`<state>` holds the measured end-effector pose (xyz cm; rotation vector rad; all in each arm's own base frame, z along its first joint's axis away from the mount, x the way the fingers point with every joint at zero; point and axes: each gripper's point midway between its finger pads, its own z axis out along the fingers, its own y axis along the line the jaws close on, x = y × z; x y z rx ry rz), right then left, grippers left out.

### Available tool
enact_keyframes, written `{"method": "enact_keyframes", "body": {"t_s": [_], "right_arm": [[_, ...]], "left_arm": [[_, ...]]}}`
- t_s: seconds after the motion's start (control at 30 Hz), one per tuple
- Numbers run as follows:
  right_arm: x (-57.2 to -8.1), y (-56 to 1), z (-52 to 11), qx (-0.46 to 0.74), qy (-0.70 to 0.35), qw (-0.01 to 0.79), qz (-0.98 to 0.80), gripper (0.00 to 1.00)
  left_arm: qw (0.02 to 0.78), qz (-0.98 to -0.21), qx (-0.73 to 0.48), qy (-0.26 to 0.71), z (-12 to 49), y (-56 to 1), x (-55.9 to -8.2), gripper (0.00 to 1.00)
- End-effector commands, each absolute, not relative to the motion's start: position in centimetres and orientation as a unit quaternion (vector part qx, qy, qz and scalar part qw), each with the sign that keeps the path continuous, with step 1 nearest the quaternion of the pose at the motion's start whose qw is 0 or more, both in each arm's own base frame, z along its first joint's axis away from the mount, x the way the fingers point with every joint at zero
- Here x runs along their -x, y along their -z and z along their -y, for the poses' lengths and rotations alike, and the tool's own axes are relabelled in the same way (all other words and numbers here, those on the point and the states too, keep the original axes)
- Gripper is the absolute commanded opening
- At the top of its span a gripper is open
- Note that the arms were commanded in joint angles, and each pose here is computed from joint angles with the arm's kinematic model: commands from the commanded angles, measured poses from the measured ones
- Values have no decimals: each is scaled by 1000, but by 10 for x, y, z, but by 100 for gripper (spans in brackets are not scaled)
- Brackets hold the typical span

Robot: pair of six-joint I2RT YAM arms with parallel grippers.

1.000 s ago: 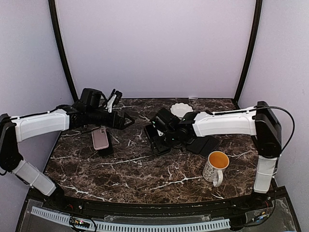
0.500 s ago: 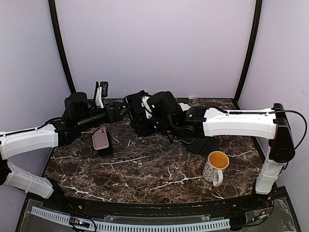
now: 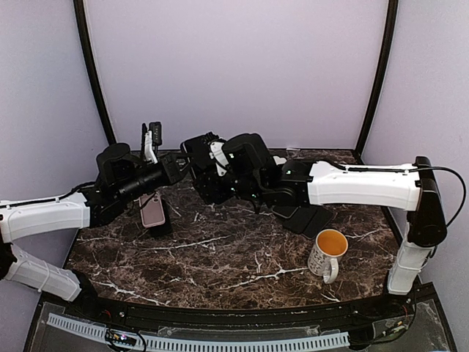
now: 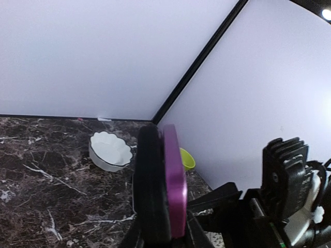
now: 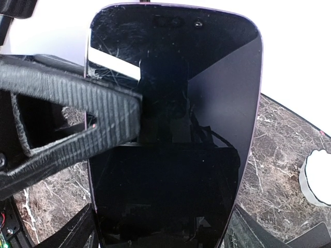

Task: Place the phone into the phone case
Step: Pass from the right arm to the left

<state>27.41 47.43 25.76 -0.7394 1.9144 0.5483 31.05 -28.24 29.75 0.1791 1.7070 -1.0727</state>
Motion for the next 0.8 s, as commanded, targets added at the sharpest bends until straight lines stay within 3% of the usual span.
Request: {"method": "enact_keyframes", "body": {"t_s": [0.0, 0.07, 0.2, 0.27, 0.33, 0.4, 0.5, 0.53, 0.57, 0.77], "right_arm": [[-277, -303, -482, 282, -256, 539, -752, 24], [-277, -301, -481, 285, -252, 539, -752, 24], [-275, -301, -476, 295, -245, 541, -749, 32], [-271, -299, -471, 312, -240, 540, -744, 53], [-264, -296, -466, 345, -239, 532, -735, 82], [-255, -292, -456, 394, -232, 516, -724, 98], [-230, -287, -436, 499, -244, 466, -689, 99], [-201, -287, -417, 572, -290, 400, -655, 98], [-192, -292, -411, 593, -308, 383, -638, 98], [-162, -346, -418, 662, -370, 367, -539, 92]], "left_arm": [[533, -690, -102, 478, 292, -305, -297, 16], [533, -688, -114, 479, 293, -304, -293, 4], [530, -691, -135, 472, 294, -298, -287, 0], [535, -690, -150, 465, 293, -296, -284, 0], [543, -685, -175, 454, 292, -296, -279, 0], [550, -681, -201, 440, 292, -296, -274, 0], [547, -659, -269, 440, 297, -299, -253, 0], [556, -624, -326, 442, 299, -309, -232, 0], [558, -603, -353, 448, 299, -313, -219, 0], [565, -552, -421, 445, 297, -324, -188, 0]]}}
